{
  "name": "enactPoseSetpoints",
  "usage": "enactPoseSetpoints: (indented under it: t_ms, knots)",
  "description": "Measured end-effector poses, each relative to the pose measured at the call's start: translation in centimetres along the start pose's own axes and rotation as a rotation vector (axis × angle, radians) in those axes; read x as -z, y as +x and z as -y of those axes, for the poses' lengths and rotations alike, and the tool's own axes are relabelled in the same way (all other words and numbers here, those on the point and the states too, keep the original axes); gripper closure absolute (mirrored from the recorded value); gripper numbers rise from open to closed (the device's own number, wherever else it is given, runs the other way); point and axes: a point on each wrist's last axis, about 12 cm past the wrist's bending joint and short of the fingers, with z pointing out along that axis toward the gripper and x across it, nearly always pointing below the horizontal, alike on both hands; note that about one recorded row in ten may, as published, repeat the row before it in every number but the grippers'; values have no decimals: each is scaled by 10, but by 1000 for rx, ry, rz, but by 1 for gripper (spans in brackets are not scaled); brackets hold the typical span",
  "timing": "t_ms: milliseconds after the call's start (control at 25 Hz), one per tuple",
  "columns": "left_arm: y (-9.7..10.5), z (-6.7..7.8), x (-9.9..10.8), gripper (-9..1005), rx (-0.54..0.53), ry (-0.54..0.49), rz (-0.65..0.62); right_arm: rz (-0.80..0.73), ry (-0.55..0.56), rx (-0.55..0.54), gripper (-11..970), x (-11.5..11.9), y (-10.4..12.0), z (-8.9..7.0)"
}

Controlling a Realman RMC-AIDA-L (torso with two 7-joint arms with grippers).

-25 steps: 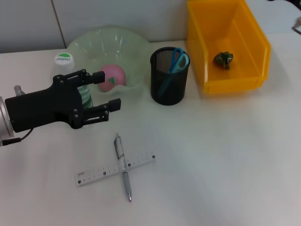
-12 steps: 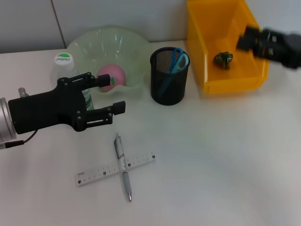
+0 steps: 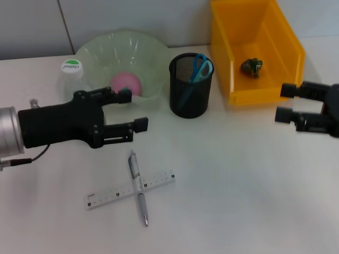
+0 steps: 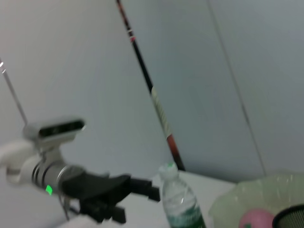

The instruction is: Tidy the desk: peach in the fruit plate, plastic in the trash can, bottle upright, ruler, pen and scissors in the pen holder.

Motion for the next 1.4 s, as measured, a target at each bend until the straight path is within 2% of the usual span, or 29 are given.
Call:
enactPoseSetpoints:
  t_ms: [80,120,240,280,400,640,840,880,1000,1080,1200,1240,1280,1400]
  knots:
    - [-1,-2,-7,204,23,17,-49,-59,-6,9,175,-1,5,0]
    - [-2,-2,-9,204,25,23,-58,-148,-16,23,175,-3,10,1]
    - [-4,-2,-12,204,25,34,-66,-225,-30,46,177,-4,14,1]
    - [-14,-3,-20,204,20,72,-86,-251,-38,61,177,-4,15,1]
    - [-20,-4,-26,204,15,95,-114,-325,-65,125,179,-3,20,-2]
    - [-32,-6,-35,204,8,139,-243,-398,-84,159,182,-9,19,2]
    - [-54,-4,-57,204,-6,187,-429,-412,-88,173,185,-15,17,4]
    - [-54,-4,-57,204,-6,187,-429,-418,-90,175,185,-16,17,5]
    - [-61,-1,-67,204,-17,202,-480,-432,-91,181,187,-20,16,6]
    - [-77,8,-90,205,-74,206,-620,-435,-90,188,188,-23,13,7]
    - [-87,18,-109,205,-141,187,-730,-434,-91,191,190,-24,12,7]
    - [-87,18,-109,205,-141,187,-730,-434,-91,194,190,-24,11,7]
    - [-90,26,-123,205,-187,161,-815,-433,-89,208,191,-26,8,7]
    - [-88,33,-135,205,-231,138,-895,-433,-87,222,192,-27,5,6]
